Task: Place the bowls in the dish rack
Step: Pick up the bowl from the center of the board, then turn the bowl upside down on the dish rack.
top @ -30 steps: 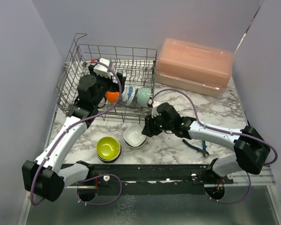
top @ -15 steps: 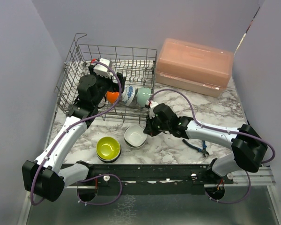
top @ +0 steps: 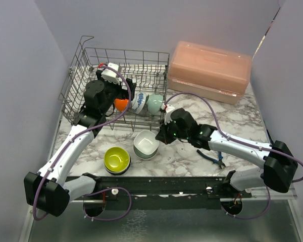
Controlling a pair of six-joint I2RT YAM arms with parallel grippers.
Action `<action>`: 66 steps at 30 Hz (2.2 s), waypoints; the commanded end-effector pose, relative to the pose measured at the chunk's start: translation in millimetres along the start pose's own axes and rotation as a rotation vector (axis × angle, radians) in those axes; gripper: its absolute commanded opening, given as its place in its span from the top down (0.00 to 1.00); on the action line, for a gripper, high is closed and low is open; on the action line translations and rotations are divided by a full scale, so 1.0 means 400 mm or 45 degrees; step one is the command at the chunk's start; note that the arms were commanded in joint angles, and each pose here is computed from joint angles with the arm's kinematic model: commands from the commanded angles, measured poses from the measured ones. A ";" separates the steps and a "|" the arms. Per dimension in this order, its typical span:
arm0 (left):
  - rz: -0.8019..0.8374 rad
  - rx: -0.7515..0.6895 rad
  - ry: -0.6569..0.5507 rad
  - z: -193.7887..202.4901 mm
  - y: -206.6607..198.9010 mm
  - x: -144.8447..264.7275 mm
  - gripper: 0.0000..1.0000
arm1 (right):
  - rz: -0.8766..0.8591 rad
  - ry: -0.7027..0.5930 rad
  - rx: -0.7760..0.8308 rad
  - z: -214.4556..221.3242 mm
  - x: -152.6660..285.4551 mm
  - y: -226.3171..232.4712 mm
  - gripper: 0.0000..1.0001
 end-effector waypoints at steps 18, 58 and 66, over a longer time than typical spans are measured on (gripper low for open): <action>0.176 0.126 -0.032 -0.035 -0.059 -0.024 0.01 | -0.164 -0.168 -0.087 -0.141 0.100 0.079 1.00; 1.038 0.797 0.049 -0.020 -0.365 -0.073 0.01 | -0.006 -0.900 -0.492 -0.384 0.330 -0.155 1.00; 1.139 0.773 0.059 -0.026 -0.420 -0.054 0.01 | 0.013 -0.934 -0.489 -0.394 0.345 -0.156 1.00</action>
Point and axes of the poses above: each gripper's point midway between its finger pads, its own x axis back along the fingers, its own y axis along the line the jaws close on, z = x × y, the point moved 2 cm from there along x, back along the fingers, and after that the axes turned 15 degrees about -x, right-handed, at the moved point
